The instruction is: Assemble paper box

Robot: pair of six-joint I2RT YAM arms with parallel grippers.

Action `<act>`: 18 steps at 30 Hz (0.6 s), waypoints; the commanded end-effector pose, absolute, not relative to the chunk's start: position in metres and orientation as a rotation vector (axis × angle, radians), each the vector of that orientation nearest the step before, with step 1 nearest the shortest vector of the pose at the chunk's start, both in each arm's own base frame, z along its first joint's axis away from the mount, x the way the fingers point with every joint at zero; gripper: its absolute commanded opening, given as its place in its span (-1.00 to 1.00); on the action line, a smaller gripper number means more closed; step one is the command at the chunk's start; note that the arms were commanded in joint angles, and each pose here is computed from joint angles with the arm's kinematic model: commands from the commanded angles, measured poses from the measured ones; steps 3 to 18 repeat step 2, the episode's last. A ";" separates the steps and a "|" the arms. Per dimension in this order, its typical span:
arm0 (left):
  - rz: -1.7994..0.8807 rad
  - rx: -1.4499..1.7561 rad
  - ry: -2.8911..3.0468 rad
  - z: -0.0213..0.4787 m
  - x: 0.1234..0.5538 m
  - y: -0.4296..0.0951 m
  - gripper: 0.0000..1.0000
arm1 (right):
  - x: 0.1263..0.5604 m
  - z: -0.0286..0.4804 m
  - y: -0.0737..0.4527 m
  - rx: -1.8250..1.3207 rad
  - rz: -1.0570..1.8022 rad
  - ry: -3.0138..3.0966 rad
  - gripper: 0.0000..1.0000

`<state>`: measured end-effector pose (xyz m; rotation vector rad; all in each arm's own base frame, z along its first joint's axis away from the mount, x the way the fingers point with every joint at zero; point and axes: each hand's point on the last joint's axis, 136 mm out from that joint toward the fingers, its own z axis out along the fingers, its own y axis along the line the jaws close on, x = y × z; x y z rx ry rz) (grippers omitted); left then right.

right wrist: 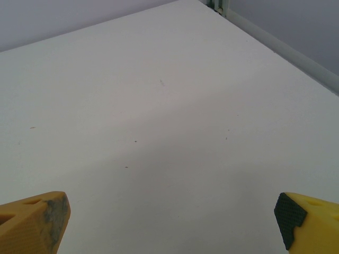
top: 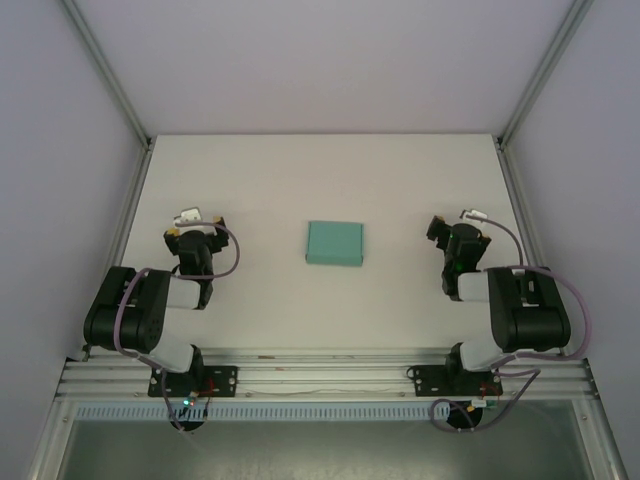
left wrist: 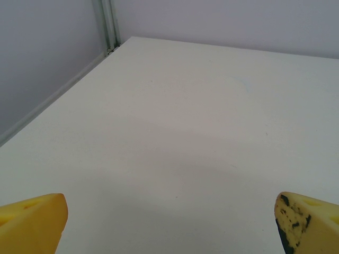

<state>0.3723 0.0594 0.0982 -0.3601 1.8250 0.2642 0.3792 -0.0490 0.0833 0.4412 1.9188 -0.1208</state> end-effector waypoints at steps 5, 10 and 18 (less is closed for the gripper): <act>0.258 -0.353 1.796 0.108 0.376 0.061 1.00 | 0.384 0.100 -0.055 0.474 -0.129 1.852 0.99; 0.258 -0.353 1.796 0.108 0.376 0.061 1.00 | 0.384 0.100 -0.055 0.474 -0.129 1.852 0.99; 0.258 -0.353 1.796 0.108 0.376 0.061 1.00 | 0.384 0.100 -0.055 0.474 -0.129 1.852 0.99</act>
